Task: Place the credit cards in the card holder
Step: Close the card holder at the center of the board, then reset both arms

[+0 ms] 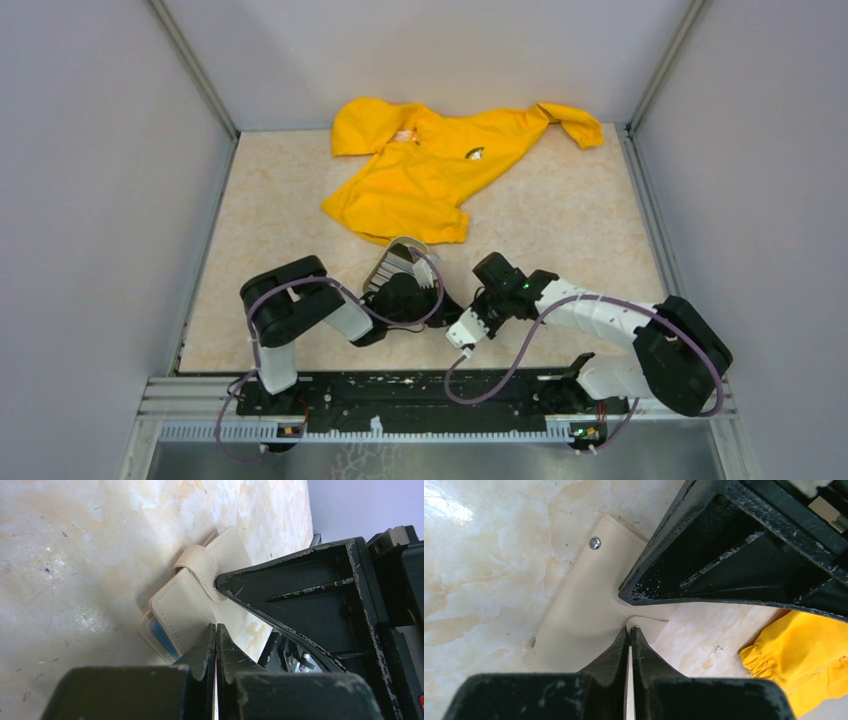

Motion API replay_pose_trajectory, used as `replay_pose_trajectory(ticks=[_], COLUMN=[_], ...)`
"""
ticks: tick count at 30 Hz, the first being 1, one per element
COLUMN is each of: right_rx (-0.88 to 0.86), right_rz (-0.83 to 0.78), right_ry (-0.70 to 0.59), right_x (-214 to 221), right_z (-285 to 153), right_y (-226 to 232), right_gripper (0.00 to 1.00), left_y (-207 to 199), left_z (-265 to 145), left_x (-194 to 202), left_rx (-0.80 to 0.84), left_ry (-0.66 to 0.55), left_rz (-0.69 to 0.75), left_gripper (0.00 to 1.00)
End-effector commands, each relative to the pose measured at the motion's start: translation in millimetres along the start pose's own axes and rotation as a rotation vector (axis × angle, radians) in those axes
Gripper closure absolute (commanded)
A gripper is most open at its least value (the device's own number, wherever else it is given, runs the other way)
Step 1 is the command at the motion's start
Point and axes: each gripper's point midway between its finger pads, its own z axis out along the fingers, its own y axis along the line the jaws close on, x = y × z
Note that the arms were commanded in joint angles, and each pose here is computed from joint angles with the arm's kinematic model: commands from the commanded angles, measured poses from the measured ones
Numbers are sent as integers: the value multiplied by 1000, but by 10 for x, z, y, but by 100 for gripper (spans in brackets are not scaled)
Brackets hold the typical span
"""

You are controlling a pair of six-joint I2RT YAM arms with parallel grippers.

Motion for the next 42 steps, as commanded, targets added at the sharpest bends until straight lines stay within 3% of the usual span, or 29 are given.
replay_pose_trajectory(ticks=[1, 5, 8, 12, 16, 20, 27, 34, 37, 42], right_rx=[-335, -184, -40, 94, 217, 440, 967, 1118, 1236, 1296], right_rz=[79, 206, 275, 373, 488, 728, 1291, 1409, 1529, 1552], right_ry=[6, -21, -120, -184, -165, -178, -356, -502, -564, -600], right_x=[7, -86, -216, -217, -103, 100, 578, 334, 336, 264], right_z=[152, 79, -164, -536, -883, -1379, -2636, -3453, -3787, -4024], right_y=[986, 579, 156, -173, -345, -642, -1254, -1507, -1550, -1533], right_gripper=[100, 74, 54, 38, 25, 2, 2, 2, 2, 1], left_y=[178, 73, -61, -204, -347, -461, -732, -1117, -1213, -1336], left_z=[15, -11, -66, -194, -372, -630, -1358, -2079, -2247, -2333], left_x=[80, 19, -89, -278, -486, -734, -1357, -1790, -1832, -1813], left_rx=[-36, 5, 32, 25, -4, -69, -193, -252, -256, -217], left_ry=[40, 29, 6, -36, -83, -139, -394, -567, -578, -567], left_rz=[-22, 19, 70, 146, 257, 411, 595, 619, 618, 606], left_gripper=[100, 100, 100, 98, 85, 69, 4, 2, 1, 2])
